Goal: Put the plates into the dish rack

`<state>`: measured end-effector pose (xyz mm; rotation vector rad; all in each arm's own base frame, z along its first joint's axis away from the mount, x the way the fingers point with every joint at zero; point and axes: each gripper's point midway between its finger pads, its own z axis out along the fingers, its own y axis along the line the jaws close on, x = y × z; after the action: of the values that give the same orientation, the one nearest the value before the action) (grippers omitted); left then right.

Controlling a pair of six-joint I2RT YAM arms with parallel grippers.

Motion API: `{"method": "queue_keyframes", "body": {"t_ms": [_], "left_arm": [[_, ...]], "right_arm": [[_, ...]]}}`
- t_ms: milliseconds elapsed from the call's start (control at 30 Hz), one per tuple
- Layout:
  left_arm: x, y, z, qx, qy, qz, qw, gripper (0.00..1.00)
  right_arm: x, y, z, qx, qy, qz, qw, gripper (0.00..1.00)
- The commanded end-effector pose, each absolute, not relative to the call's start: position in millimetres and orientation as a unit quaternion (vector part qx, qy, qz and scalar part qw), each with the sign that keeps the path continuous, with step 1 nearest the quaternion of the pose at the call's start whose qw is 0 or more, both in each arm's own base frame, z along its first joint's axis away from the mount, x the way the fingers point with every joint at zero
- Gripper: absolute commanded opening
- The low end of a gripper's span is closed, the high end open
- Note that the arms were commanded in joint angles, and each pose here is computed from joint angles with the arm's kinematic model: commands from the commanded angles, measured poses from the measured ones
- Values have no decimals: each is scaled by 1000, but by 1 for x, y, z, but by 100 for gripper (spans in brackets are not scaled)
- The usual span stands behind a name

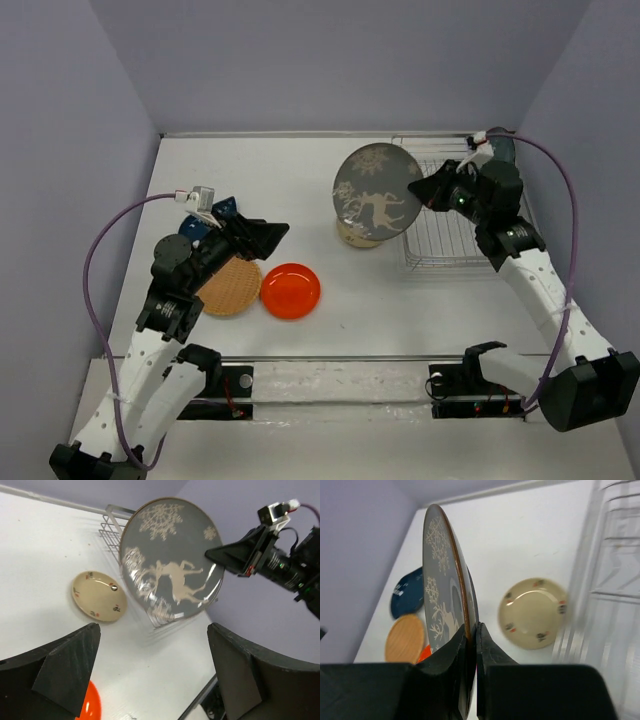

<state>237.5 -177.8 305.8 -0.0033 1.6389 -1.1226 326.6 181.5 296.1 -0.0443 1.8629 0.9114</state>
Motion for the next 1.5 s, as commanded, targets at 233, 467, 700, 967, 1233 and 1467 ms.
{"method": "queue_keyframes", "body": {"t_ms": [233,467,700,967,1233,1467], "left_arm": [[212,-158,282,89,720,-365,583,99],[205,-160,277,104,715,-349,597,99],[195,-165,276,114,714,-352,594,99],[191,-163,278,112,710,-349,601,99],[192,-163,277,111,712,-349,600,99],[192,-164,276,111,714,-349,597,99]], "right_arm": [[374,7,439,140,668,31,730,7],[392,-42,488,138,612,-150,764,7],[432,-53,478,59,625,-241,740,7],[453,-78,435,37,656,-272,704,7],[469,-89,406,40,676,-262,687,7],[479,-100,384,44,693,-249,675,7]]}}
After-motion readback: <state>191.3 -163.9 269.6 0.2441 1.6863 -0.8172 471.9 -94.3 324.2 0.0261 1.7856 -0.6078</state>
